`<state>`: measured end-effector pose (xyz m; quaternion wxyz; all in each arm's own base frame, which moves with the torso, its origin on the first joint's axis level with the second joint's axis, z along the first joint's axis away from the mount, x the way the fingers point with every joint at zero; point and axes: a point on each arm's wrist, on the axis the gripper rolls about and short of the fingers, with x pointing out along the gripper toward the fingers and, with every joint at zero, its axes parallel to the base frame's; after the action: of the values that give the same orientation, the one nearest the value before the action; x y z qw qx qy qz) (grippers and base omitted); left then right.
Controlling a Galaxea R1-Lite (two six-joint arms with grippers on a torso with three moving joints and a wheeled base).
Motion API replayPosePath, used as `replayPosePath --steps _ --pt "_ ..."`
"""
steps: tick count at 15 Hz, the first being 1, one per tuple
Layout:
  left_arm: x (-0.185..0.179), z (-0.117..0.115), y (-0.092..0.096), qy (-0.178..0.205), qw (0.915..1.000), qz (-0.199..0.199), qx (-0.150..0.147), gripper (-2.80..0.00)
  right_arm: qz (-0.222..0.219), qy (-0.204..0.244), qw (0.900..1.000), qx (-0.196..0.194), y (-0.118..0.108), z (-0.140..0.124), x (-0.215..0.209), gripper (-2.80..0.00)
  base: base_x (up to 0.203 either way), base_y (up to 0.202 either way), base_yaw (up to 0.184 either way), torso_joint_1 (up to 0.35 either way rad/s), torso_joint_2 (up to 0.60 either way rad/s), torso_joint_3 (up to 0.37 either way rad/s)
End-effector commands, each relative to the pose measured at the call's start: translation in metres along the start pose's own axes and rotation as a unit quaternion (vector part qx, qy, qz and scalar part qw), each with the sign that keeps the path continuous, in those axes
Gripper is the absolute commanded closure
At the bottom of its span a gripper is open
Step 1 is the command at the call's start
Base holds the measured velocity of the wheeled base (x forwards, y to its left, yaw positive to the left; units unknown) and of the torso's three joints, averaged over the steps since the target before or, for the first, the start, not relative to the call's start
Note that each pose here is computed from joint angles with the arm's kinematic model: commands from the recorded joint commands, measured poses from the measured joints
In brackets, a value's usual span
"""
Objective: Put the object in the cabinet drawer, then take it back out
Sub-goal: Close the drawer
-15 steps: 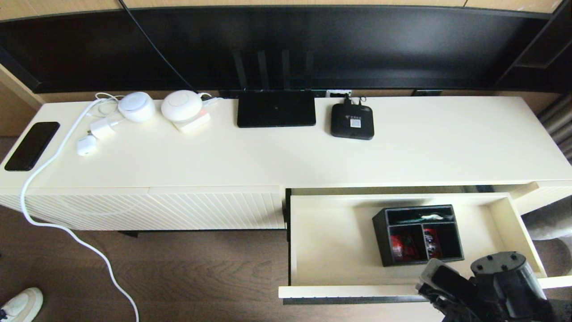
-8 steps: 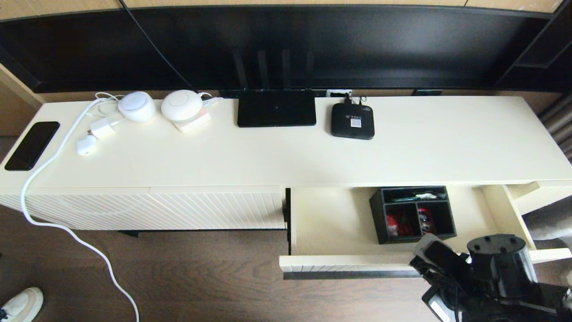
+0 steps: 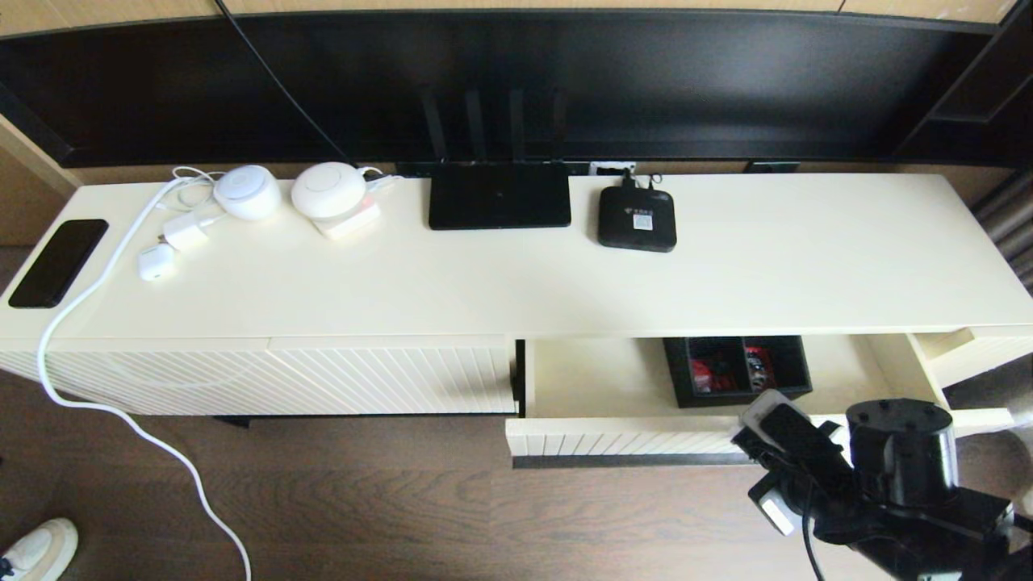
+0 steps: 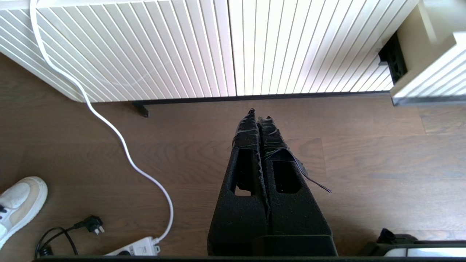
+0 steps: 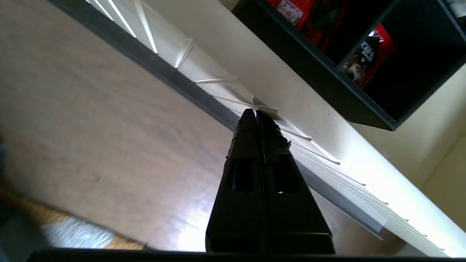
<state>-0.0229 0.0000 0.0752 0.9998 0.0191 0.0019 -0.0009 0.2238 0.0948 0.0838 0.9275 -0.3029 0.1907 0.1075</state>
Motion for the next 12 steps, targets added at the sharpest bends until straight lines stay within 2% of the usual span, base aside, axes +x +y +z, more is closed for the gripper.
replayPosePath --steps 1,5,8,12 --pt "0.0 0.0 0.0 0.0 1.0 0.0 0.0 0.0 -0.009 0.0 1.0 -0.004 -0.001 -0.001 0.009 0.0 0.0 0.0 0.0 0.0 0.0 0.0" --pt "0.0 0.0 0.0 0.0 1.0 0.0 0.0 0.0 -0.035 -0.032 0.999 0.009 -0.004 0.005 0.025 0.0 0.0 0.0 0.0 0.0 0.0 0.0" --pt "0.0 0.0 0.0 0.0 1.0 0.0 0.0 0.0 -0.041 -0.037 0.998 -0.011 -0.005 0.005 0.029 0.0 0.0 0.0 0.0 0.0 0.0 0.0" --pt "0.0 0.0 0.0 0.0 1.0 0.0 0.0 0.0 -0.044 -0.045 0.998 -0.01 -0.002 0.005 0.039 0.0 0.0 0.0 0.0 0.0 0.0 0.0"
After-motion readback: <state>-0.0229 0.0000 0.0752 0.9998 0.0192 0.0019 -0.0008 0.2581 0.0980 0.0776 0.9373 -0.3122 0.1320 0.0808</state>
